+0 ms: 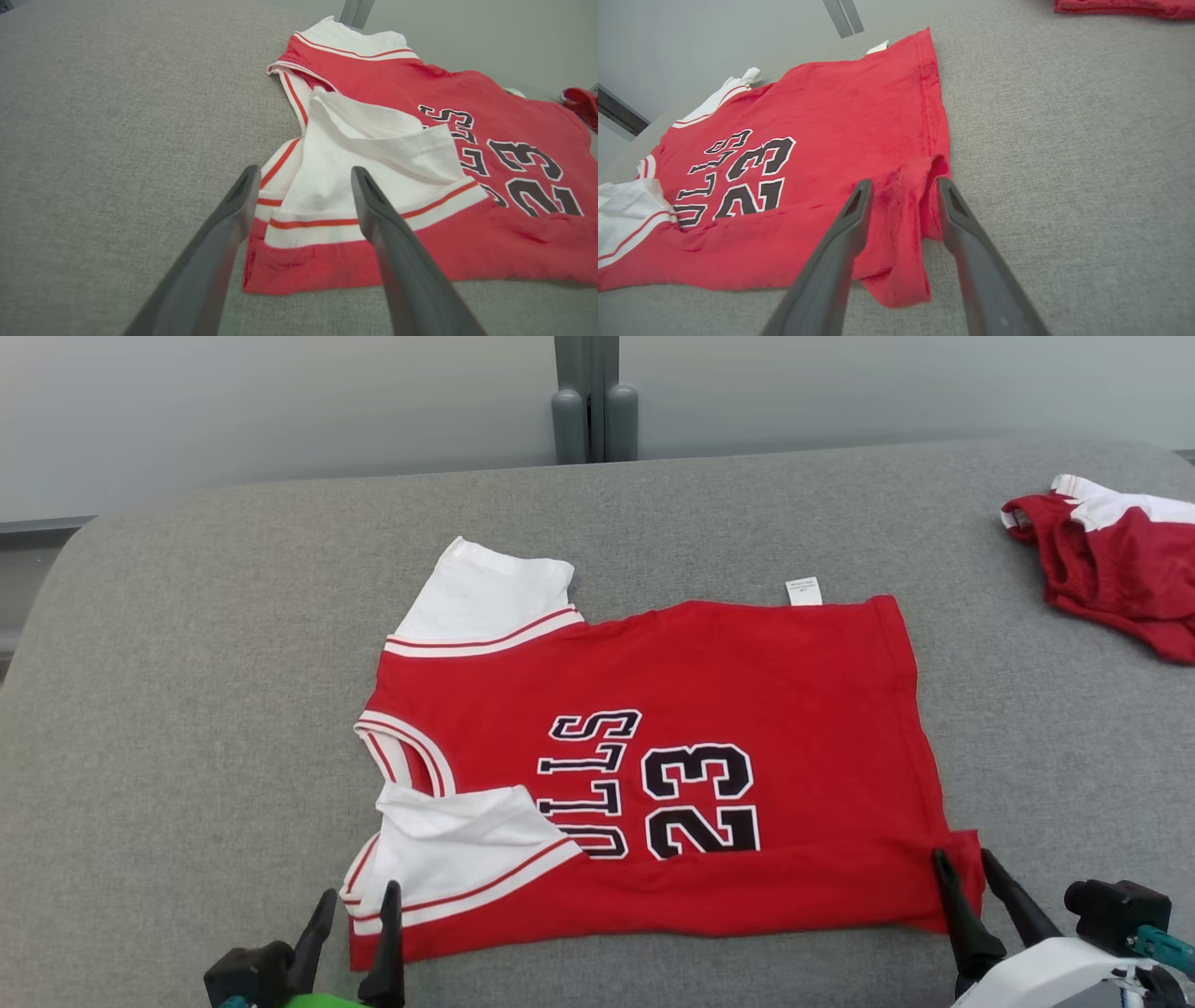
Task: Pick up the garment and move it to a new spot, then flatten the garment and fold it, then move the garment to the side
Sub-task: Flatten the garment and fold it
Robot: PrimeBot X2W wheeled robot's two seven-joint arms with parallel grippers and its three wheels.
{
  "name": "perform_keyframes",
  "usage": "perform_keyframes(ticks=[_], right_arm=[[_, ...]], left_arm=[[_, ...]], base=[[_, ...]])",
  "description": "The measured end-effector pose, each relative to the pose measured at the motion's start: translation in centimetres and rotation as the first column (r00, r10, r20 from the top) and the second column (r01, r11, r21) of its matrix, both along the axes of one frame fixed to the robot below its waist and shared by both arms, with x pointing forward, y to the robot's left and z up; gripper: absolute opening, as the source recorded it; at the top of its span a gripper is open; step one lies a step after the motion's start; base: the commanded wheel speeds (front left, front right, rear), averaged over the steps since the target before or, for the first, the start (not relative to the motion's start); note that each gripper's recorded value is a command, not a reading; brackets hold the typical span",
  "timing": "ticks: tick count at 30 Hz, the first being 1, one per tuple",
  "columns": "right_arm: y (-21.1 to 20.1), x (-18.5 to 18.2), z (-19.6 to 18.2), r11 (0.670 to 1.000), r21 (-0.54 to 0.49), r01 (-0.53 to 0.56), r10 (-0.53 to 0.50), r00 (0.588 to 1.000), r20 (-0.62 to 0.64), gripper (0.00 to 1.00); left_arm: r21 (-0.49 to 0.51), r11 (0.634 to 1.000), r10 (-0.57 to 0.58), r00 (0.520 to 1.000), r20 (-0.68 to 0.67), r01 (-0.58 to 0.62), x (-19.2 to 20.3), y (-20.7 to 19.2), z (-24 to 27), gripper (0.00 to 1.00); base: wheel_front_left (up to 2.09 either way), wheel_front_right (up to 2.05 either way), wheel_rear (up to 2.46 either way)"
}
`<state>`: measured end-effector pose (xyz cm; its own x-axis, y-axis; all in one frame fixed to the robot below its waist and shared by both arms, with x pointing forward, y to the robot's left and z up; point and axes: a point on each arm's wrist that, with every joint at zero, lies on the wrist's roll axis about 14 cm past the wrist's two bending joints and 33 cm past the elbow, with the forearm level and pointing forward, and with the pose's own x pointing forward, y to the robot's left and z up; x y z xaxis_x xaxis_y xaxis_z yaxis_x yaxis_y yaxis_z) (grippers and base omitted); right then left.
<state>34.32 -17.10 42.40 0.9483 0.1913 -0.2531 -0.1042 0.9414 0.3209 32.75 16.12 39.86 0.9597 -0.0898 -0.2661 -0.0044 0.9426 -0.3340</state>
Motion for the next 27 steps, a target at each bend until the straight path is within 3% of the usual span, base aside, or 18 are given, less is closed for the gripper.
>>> perform_keyframes(ticks=[8,16,27], right_arm=[[-1.2,1.8,4.2,0.997,-0.053,0.055,-0.044,0.982,0.186,1.0],[-1.3,2.8,9.5,0.991,-0.096,0.089,-0.045,0.922,0.384,1.0],[-1.3,1.6,10.6,0.982,-0.148,0.116,-0.041,0.901,0.431,1.0]], left_arm=[[0.081,0.997,0.004,0.983,0.181,-0.019,3.3,1.0,5.2,1.0],[0.171,0.983,0.002,0.941,0.338,-0.064,5.1,2.4,10.2,1.0],[0.216,0.971,0.012,0.923,0.385,-0.103,4.6,3.9,11.8,1.0]], base=[[0.0,0.0,0.0],[0.0,0.0,0.0],[0.0,0.0,0.0]])
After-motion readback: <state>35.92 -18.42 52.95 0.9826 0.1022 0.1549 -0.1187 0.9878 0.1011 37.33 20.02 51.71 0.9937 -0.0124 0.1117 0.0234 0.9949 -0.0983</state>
